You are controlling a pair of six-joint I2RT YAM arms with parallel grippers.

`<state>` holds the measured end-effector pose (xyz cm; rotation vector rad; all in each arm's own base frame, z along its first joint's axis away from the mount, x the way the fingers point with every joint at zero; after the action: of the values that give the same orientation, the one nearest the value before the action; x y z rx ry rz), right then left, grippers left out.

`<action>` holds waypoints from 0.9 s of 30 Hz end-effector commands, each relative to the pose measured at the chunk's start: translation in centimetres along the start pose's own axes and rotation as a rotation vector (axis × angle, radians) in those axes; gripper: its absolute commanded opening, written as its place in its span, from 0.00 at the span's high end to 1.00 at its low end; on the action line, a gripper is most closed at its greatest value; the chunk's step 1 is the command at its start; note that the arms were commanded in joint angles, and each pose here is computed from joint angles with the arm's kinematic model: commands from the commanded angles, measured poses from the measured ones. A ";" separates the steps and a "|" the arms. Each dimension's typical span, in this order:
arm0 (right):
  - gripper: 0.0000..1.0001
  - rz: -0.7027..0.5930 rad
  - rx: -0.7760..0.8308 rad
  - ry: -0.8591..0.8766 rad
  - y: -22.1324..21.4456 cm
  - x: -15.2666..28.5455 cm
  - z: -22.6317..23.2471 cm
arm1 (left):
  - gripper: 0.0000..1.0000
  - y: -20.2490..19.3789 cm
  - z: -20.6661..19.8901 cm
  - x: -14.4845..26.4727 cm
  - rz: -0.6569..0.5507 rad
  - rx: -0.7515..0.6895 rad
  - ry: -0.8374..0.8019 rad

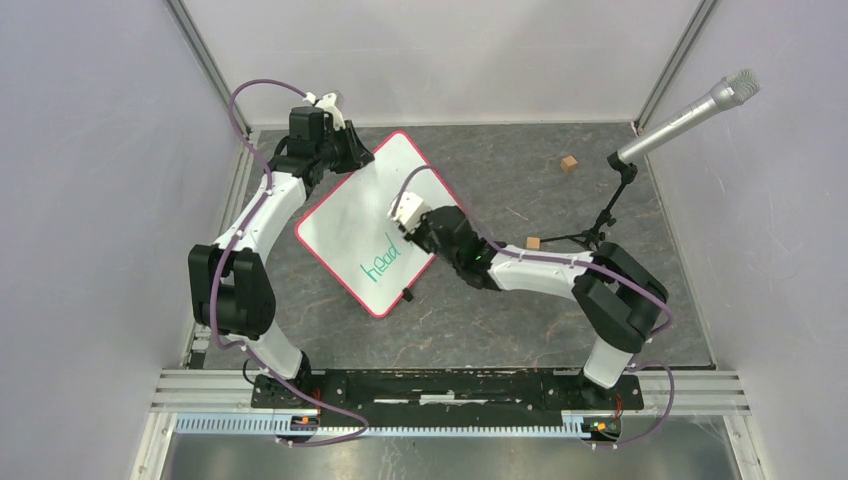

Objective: Erase the whiteboard

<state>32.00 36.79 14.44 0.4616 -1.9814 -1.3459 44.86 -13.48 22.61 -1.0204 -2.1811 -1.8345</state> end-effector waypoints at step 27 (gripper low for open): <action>0.10 -0.230 -0.293 0.158 4.9 -1.1 -1.6 | 0.80 0.3 -1.6 0.2 0.013 0.035 -0.056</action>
<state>33.96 37.53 15.02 0.5116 -1.6643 -1.5670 44.82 -13.65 22.79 -1.0327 -2.1885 -1.8343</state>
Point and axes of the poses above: each gripper's point midway between its finger pads, its own x axis back along the fingers, its own z axis along the line the jaws close on, y = z × x, the point moved 2 cm from there along x, back along the fingers, and after that the axes turned 11 degrees about -x, right-handed, at the moved point
